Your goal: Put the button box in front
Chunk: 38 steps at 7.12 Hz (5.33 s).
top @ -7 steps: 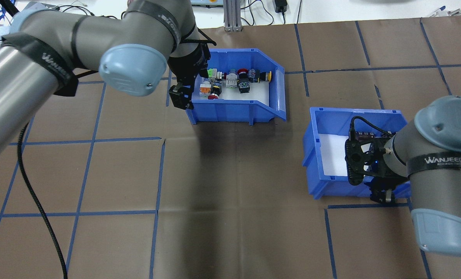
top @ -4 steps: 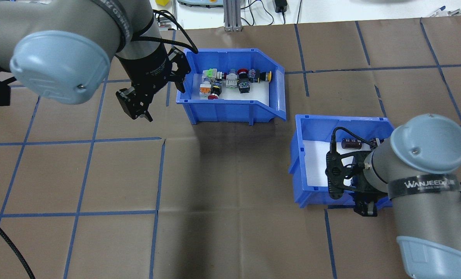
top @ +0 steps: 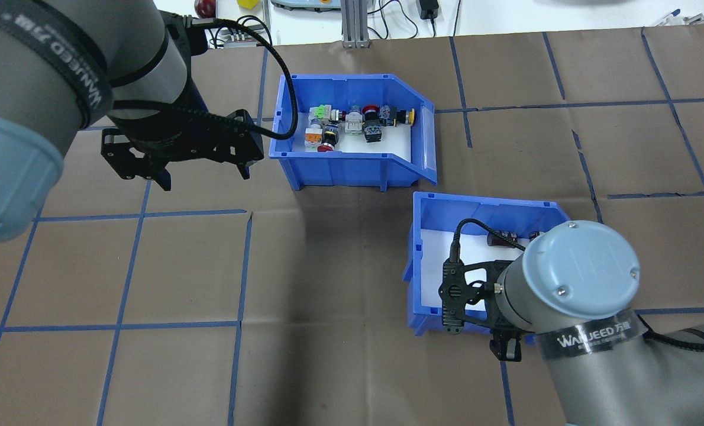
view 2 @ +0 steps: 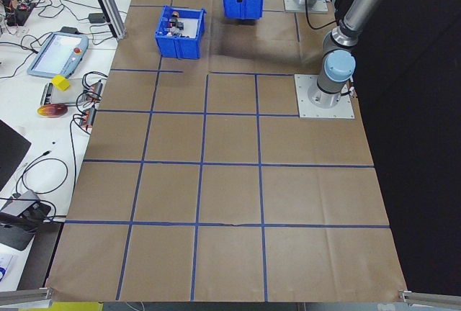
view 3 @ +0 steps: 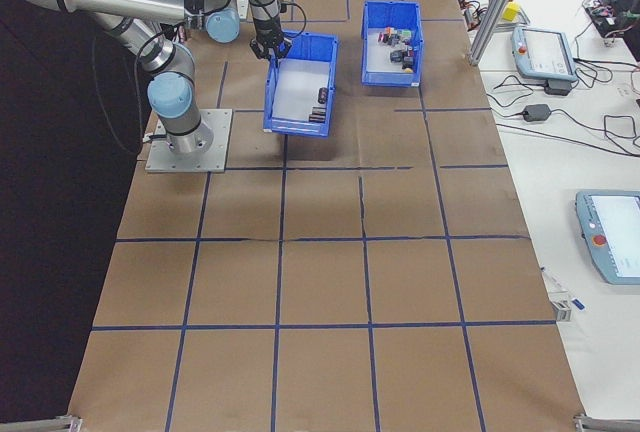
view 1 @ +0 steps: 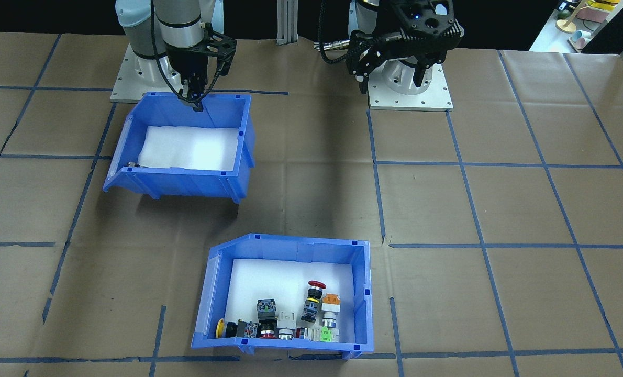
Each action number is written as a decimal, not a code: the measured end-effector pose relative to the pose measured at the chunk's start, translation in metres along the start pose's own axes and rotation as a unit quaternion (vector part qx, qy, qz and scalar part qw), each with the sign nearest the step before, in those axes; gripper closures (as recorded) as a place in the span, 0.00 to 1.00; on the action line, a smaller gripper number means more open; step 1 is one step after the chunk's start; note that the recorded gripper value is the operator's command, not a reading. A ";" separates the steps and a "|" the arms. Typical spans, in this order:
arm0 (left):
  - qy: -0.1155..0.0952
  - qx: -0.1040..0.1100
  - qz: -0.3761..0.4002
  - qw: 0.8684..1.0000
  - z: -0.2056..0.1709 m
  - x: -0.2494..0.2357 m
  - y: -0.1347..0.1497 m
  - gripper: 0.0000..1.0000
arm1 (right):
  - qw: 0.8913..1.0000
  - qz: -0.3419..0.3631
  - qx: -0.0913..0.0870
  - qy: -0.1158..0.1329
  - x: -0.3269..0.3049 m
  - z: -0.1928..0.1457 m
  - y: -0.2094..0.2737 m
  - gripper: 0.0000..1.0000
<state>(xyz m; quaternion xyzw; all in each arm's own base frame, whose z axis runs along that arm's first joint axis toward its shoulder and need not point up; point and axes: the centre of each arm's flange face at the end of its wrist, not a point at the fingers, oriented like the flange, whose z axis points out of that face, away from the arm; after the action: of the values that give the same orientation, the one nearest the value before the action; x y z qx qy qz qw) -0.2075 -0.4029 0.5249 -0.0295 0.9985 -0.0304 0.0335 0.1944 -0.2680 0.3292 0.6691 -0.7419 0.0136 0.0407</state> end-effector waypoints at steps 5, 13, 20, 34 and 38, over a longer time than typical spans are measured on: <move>0.057 -0.012 0.065 0.996 0.024 -0.073 -0.029 0.01 | 1.000 -0.015 -0.001 0.016 -0.014 0.008 -0.061 0.90; 0.037 -0.006 0.058 0.998 0.034 -0.080 -0.039 0.00 | 0.990 -0.068 -0.100 0.066 -0.028 0.058 -0.188 0.22; 0.019 -0.039 0.020 0.999 0.049 -0.083 -0.017 0.01 | 0.992 0.043 -0.071 0.091 0.023 -0.015 -0.114 0.00; 0.033 -0.044 -0.014 0.998 0.049 -0.081 -0.012 0.01 | 0.737 0.674 -0.009 -0.042 0.226 -0.113 0.057 0.00; 0.030 -0.043 -0.014 0.999 0.048 -0.082 -0.012 0.01 | 0.738 0.674 -0.004 -0.040 0.225 -0.122 0.050 0.00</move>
<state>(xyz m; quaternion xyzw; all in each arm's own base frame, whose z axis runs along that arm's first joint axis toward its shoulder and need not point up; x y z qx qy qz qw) -0.1219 -0.4127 0.4833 -0.0439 0.9990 0.0110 0.0015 0.1271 -0.4764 0.4700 -0.0063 -0.9999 0.0078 -0.0055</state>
